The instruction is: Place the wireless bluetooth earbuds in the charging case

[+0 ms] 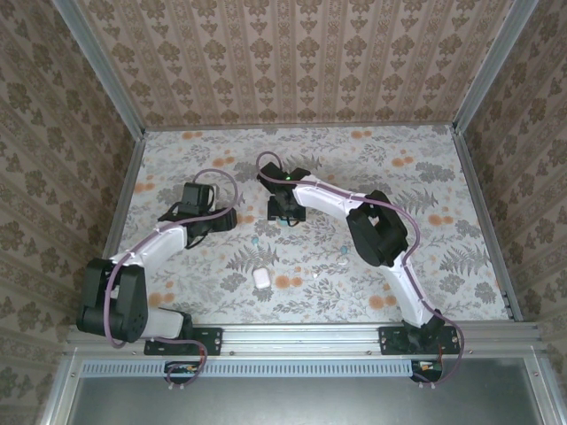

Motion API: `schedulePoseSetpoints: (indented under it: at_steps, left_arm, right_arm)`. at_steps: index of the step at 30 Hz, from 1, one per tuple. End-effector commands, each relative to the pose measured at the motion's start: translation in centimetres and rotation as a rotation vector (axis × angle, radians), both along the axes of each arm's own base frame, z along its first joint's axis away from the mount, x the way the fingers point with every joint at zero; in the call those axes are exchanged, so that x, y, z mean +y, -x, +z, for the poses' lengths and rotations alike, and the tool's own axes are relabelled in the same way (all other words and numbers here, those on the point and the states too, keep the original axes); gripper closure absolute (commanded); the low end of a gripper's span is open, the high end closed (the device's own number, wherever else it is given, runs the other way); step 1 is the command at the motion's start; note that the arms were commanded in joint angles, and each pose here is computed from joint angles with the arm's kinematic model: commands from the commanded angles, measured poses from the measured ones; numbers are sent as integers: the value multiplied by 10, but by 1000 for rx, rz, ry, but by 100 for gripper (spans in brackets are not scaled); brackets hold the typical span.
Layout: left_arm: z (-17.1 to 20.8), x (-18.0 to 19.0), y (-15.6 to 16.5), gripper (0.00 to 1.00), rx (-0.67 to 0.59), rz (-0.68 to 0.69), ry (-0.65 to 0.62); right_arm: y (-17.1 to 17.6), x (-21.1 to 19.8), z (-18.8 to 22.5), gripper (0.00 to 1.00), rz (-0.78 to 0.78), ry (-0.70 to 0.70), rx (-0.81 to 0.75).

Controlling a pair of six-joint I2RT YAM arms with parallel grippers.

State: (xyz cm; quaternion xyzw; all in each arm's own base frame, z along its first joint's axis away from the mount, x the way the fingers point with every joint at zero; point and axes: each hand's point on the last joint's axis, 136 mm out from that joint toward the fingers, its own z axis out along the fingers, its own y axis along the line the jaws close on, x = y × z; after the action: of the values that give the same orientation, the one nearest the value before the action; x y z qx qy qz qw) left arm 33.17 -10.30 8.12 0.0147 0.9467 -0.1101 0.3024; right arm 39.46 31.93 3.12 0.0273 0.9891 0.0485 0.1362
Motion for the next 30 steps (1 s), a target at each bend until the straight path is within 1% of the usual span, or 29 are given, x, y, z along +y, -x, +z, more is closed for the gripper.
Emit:
schedulePoseSetpoints:
  at_steps: [1, 6, 9, 13, 19, 23, 25, 29, 30]
  left_arm:
    - [6, 3, 0, 28, -26, -11, -10]
    - [6, 3, 2, 28, -21, -21, -8]
    - [7, 2, 4, 27, -20, -34, -6]
    - [11, 0, 7, 27, -25, -61, -8]
    - [17, -4, 12, 26, -29, -92, 5]
    - [18, -6, 15, 26, -26, -102, 18]
    - [17, -6, 16, 26, -18, -102, 19]
    - [17, -8, 17, 26, -11, -105, 24]
    - [17, -8, 18, 26, -8, -107, 24]
  right_arm:
    - [4, -8, -5, 42, 16, 68, 17]
    - [5, -12, -2, 50, 73, 103, 11]
    - [6, -13, 5, 54, 162, 118, -1]
    - [17, -9, 11, 60, 364, 118, 10]
    - [53, -19, 11, 69, 672, 129, 86]
    - [84, -33, 10, 68, 816, 118, 153]
    - [95, -40, 10, 65, 853, 115, 164]
    - [100, -50, 15, 46, 839, 116, 141]
    - [98, -50, 20, 44, 814, 102, 127]
